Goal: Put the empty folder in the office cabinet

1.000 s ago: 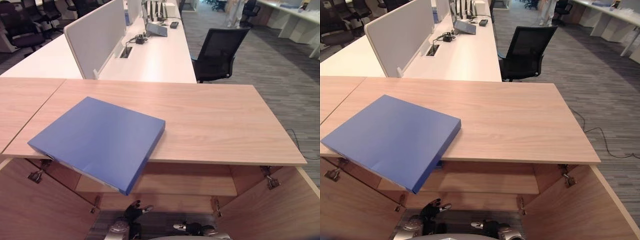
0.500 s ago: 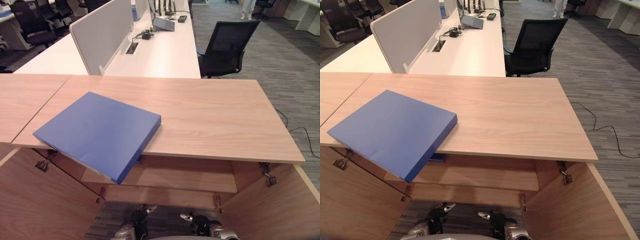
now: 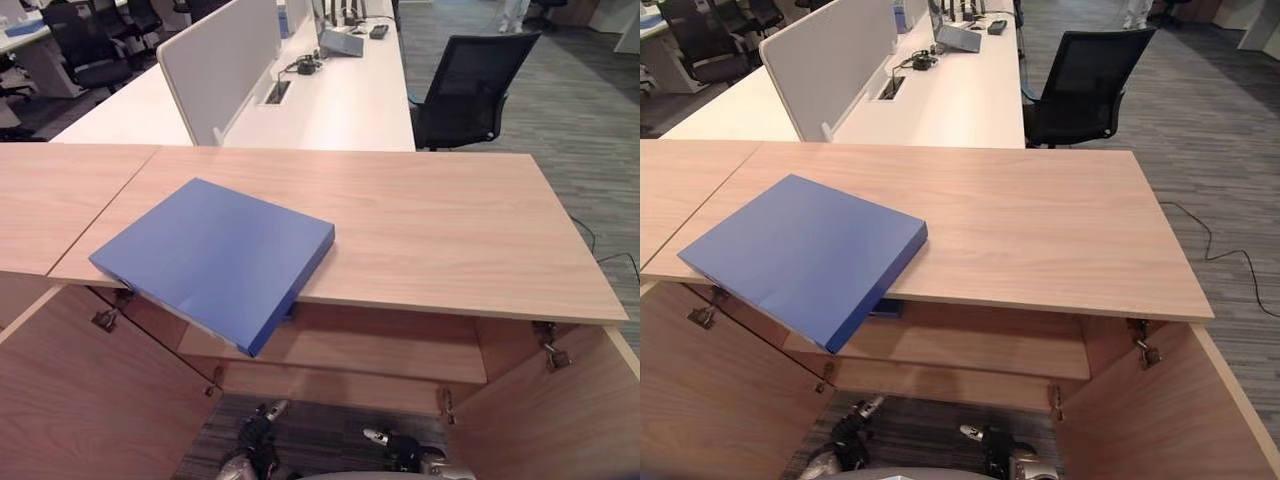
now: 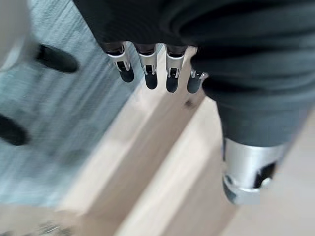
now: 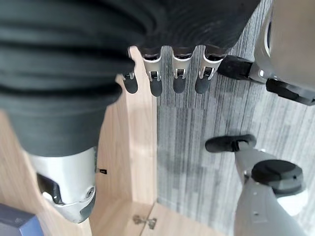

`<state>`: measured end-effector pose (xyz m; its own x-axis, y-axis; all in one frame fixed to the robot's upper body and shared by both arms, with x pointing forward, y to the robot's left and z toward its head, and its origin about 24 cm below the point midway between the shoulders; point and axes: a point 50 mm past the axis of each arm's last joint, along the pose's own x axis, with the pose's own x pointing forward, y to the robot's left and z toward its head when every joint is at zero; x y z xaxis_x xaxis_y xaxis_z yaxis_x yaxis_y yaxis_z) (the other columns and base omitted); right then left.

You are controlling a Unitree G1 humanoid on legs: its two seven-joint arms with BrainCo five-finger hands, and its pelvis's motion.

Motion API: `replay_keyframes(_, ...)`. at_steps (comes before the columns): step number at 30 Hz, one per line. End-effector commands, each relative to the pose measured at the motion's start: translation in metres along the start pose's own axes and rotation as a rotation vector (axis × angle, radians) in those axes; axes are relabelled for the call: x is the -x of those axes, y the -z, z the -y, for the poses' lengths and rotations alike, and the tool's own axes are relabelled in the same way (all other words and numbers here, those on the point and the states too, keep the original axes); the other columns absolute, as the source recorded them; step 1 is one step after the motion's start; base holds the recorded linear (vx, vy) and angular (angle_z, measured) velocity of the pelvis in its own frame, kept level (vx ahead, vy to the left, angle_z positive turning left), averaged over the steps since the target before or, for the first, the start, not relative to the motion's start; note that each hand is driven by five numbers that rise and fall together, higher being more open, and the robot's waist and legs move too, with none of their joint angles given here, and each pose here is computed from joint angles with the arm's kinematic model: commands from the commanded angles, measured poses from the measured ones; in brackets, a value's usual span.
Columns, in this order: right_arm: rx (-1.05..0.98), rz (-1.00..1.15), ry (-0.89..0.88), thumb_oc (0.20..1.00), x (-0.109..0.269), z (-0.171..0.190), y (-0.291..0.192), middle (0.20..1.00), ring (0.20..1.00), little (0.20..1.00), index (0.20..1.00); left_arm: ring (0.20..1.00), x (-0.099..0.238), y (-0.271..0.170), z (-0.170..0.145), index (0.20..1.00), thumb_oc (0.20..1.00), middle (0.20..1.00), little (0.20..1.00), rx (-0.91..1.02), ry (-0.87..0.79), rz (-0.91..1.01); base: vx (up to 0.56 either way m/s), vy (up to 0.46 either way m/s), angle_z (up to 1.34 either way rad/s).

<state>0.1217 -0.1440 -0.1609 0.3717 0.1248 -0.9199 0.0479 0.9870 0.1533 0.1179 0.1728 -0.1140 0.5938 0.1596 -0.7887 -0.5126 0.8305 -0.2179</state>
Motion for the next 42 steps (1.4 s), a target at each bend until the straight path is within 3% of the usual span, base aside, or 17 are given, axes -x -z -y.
replay_keyframes(1,-0.078,0.004,-0.004,1.0,-0.003,-0.006,-0.007,1.0,1.0,1.0,1.0,1.0,0.007,-0.01,0.005,1.0,1.0,1.0,1.0,0.033,-0.071,0.044,-0.01,0.028,0.1)
replay_keyframes(7,-0.059,-0.002,0.028,1.0,-0.003,0.001,-0.007,1.0,1.0,1.0,1.0,1.0,0.019,-0.042,-0.004,1.0,1.0,1.0,1.0,0.142,-0.244,0.166,-0.02,0.007,0.06)
replay_keyframes(10,-0.007,-0.025,0.065,1.0,-0.002,0.009,-0.007,1.0,1.0,1.0,1.0,1.0,0.04,-0.068,-0.025,1.0,1.0,1.0,1.0,0.254,-0.475,0.296,-0.01,-0.026,0.0)
replay_keyframes(17,-0.026,-0.038,0.116,1.0,-0.002,0.021,-0.007,1.0,1.0,1.0,1.0,1.0,0.08,-0.118,-0.063,1.0,1.0,1.0,1.0,0.165,-0.744,0.567,-0.01,-0.034,0.03)
replay_keyframes(18,-0.04,-0.038,0.135,1.0,-0.002,0.024,-0.004,1.0,1.0,1.0,1.0,1.0,0.099,-0.141,-0.066,1.0,1.0,1.0,1.0,0.098,-0.788,0.708,0.01,-0.032,0.06)
replay_keyframes(20,-0.047,-0.04,0.137,1.0,-0.002,0.024,-0.002,1.0,1.0,1.0,1.0,1.0,0.108,-0.149,-0.066,1.0,1.0,1.0,1.0,0.085,-0.801,0.767,0.01,-0.041,0.05)
replay_keyframes(21,-0.11,-0.039,0.146,1.0,-0.002,0.021,0.002,1.0,1.0,1.0,1.0,1.0,0.124,-0.171,-0.067,1.0,1.0,1.0,1.0,0.051,-0.854,0.913,0.01,-0.039,0.03)
replay_keyframes(31,-0.204,-0.031,0.12,1.0,-0.005,0.002,0.006,1.0,1.0,1.0,1.0,1.0,0.175,-0.215,-0.033,1.0,1.0,1.0,1.0,0.034,-0.863,1.33,0.01,-0.014,0.01)
replay_keyframes(32,-0.208,-0.03,0.107,1.0,-0.006,-0.002,0.007,1.0,1.0,1.0,1.0,1.0,0.192,-0.227,-0.018,1.0,1.0,1.0,1.0,-0.03,-0.828,1.502,0.0,-0.009,0.03)
replay_keyframes(33,-0.209,-0.03,0.107,1.0,-0.006,-0.002,0.007,1.0,1.0,1.0,1.0,1.0,0.192,-0.227,-0.018,1.0,1.0,1.0,1.0,-0.03,-0.827,1.503,0.01,-0.015,0.06)
replay_keyframes(34,-0.21,-0.036,0.1,1.0,-0.006,-0.005,0.009,1.0,1.0,1.0,1.0,1.0,0.208,-0.235,-0.002,1.0,1.0,1.0,1.0,-0.095,-0.762,1.661,0.0,-0.005,0.08)
replay_keyframes(35,-0.21,-0.036,0.1,1.0,-0.006,-0.005,0.009,1.0,1.0,1.0,1.0,1.0,0.208,-0.235,-0.002,1.0,1.0,1.0,1.0,-0.095,-0.761,1.661,0.01,-0.013,0.09)
replay_keyframes(37,-0.214,-0.053,0.098,1.0,-0.006,-0.008,0.012,1.0,1.0,1.0,1.0,1.0,0.229,-0.243,0.024,1.0,1.0,1.0,1.0,-0.246,-0.632,1.889,0.0,-0.007,0.03)
replay_keyframes(41,-0.227,-0.063,0.11,1.0,-0.006,-0.008,0.012,1.0,1.0,1.0,1.0,1.0,0.238,-0.247,0.036,1.0,1.0,1.0,1.0,-0.446,-0.571,2.012,0.0,0.005,-0.01)
replay_keyframes(42,-0.227,-0.067,0.113,1.0,-0.006,-0.007,0.013,1.0,1.0,1.0,1.0,1.0,0.242,-0.249,0.038,1.0,1.0,1.0,1.0,-0.577,-0.56,2.053,0.02,0.026,-0.06)
